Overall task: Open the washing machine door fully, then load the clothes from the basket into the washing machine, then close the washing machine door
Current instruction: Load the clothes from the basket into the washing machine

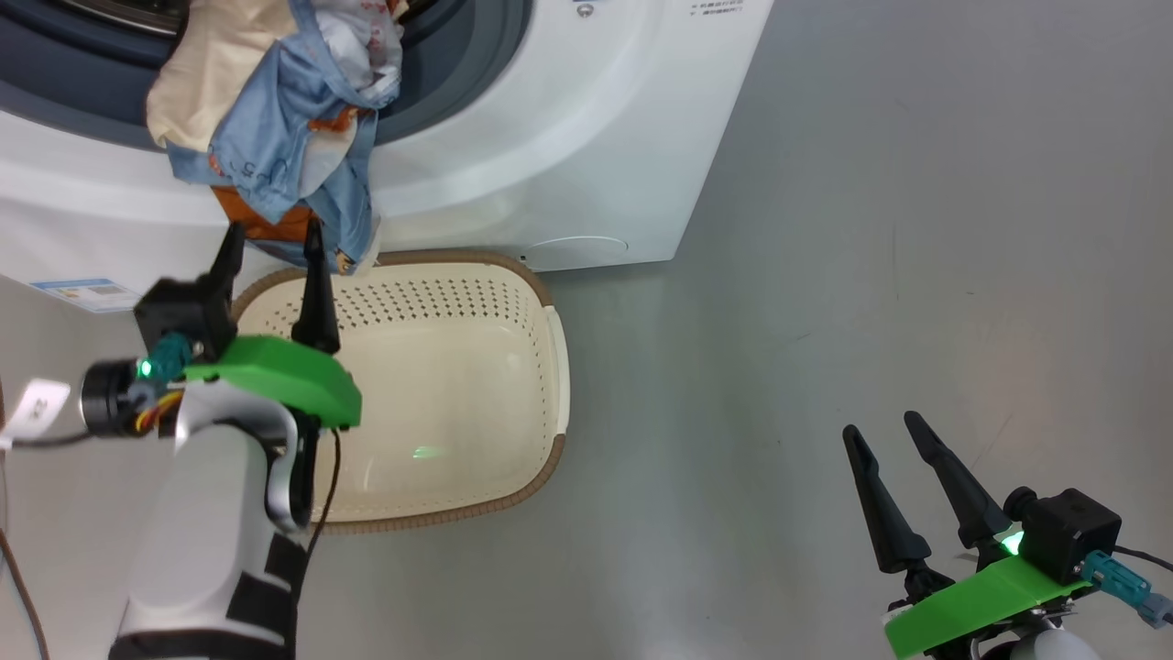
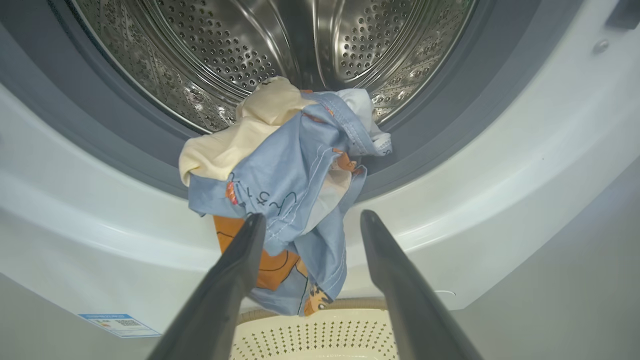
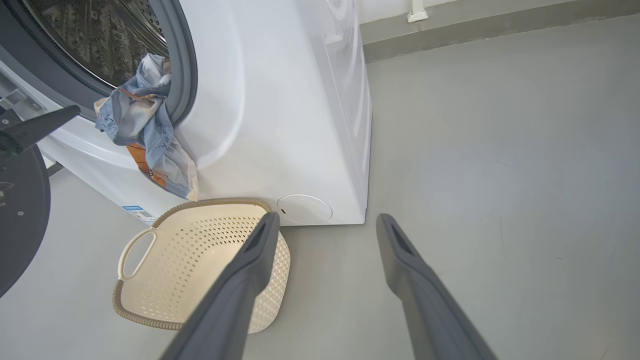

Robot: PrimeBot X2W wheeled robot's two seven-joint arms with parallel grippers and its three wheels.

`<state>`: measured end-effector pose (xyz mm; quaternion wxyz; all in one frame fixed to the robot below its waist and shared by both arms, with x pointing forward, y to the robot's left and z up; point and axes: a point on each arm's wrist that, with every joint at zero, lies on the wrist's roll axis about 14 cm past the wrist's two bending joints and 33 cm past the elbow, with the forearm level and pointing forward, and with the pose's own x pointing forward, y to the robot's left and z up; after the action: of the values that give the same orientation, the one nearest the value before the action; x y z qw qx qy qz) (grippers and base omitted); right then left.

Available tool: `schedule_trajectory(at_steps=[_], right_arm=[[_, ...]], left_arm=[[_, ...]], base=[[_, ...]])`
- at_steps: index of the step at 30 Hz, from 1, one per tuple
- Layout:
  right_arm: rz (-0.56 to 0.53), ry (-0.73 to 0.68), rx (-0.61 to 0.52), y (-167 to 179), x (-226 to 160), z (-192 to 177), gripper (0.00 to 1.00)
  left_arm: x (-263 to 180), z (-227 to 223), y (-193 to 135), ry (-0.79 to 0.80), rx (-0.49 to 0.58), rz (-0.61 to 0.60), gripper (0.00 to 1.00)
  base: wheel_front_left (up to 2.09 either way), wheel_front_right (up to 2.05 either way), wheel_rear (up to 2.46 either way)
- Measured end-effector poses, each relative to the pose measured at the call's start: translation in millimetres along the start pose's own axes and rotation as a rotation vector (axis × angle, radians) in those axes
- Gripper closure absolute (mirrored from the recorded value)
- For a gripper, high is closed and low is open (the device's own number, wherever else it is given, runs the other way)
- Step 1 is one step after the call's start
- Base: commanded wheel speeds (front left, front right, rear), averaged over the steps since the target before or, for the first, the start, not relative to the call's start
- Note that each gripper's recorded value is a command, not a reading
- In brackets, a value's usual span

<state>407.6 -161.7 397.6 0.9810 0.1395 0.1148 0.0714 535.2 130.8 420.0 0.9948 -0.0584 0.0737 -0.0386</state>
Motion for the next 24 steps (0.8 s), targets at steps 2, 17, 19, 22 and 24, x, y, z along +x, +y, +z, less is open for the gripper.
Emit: schedule_trajectory(at_steps=[2,17,19,22,24], right_arm=[[0.002,0.001,0.000,0.5,0.6,-0.4,0.00],[0.007,0.007,-0.007,-0.7,2.8,-2.0,0.00],[0.010,0.008,-0.008,0.0,3.6,-2.2,0.00],[0.015,0.006,-0.012,0.4,4.1,-1.2,0.00],[0.017,0.004,-0.014,0.9,4.5,-0.4,0.00]], left_arm=[[-7.0,-4.5,2.8,0.004,-0.015,0.011,0.00],[-57.5,-33.7,19.5,0.047,-0.024,0.100,0.00],[-65.2,-35.8,22.0,0.051,-0.023,0.110,0.00],[-77.0,-39.8,23.9,0.062,-0.020,0.120,0.00],[-84.8,-40.7,26.1,0.064,-0.017,0.135,0.00]], base=[[0.00,0.00,0.00],[0.00,0.00,0.00],[0.00,0.00,0.00],[0.00,0.00,0.00],[0.00,0.00,0.00]])
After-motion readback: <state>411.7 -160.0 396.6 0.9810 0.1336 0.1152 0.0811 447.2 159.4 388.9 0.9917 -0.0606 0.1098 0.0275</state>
